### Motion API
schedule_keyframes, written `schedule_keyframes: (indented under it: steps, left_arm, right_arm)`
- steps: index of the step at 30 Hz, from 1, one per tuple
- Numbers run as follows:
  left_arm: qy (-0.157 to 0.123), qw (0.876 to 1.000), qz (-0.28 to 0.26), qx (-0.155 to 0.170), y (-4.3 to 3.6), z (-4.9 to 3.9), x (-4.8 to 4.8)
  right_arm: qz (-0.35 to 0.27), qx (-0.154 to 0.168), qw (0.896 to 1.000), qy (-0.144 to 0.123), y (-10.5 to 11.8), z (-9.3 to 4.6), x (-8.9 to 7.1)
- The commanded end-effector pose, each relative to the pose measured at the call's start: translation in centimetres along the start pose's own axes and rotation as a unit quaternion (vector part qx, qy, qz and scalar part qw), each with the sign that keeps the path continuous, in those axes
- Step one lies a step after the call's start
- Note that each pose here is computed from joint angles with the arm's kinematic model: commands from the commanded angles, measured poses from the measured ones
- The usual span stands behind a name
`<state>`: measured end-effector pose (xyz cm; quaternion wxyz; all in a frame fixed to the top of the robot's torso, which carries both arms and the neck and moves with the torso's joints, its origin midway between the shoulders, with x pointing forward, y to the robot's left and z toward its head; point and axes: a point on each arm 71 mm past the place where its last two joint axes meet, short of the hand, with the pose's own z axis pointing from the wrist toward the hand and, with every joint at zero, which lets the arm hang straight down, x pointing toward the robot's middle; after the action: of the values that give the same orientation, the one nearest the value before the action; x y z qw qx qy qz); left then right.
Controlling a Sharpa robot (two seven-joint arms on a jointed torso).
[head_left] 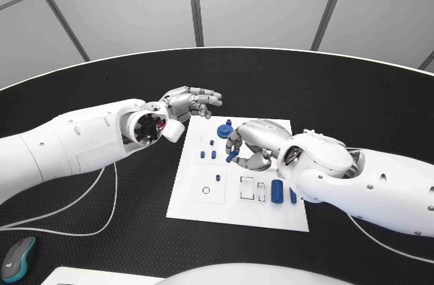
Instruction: Assemble the parts on the task board
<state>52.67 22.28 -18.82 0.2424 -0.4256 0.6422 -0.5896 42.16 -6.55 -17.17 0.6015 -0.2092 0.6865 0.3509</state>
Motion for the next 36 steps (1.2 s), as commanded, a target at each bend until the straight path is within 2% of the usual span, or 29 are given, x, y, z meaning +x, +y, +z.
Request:
schedule_keyframes:
  steps: [1, 9, 17, 29, 36]
  left_arm:
    - [0.003, 1.0, 0.0, 0.0, 0.02, 0.18, 0.21]
    - [0.007, 1.0, 0.0, -0.001, 0.06, 0.57, 0.58]
    - [0.008, 1.0, 0.0, -0.002, 0.06, 0.63, 0.68]
    - [0.006, 1.0, 0.0, -0.002, 0.05, 0.5, 0.59]
    - [0.006, 1.0, 0.0, -0.002, 0.04, 0.44, 0.57]
  right_arm:
    - [0.007, -0.024, 1.0, 0.003, 1.8, 1.0, 0.5]
    - [0.03, -0.052, 0.998, 0.029, 4.0, 2.3, 3.7]
    - [0.033, -0.049, 0.997, 0.057, 4.0, 3.0, 6.0]
    - [0.014, -0.037, 0.996, 0.086, 3.5, 3.3, 7.2]
    - [0.004, -0.035, 0.995, 0.091, 3.3, 3.4, 7.4]
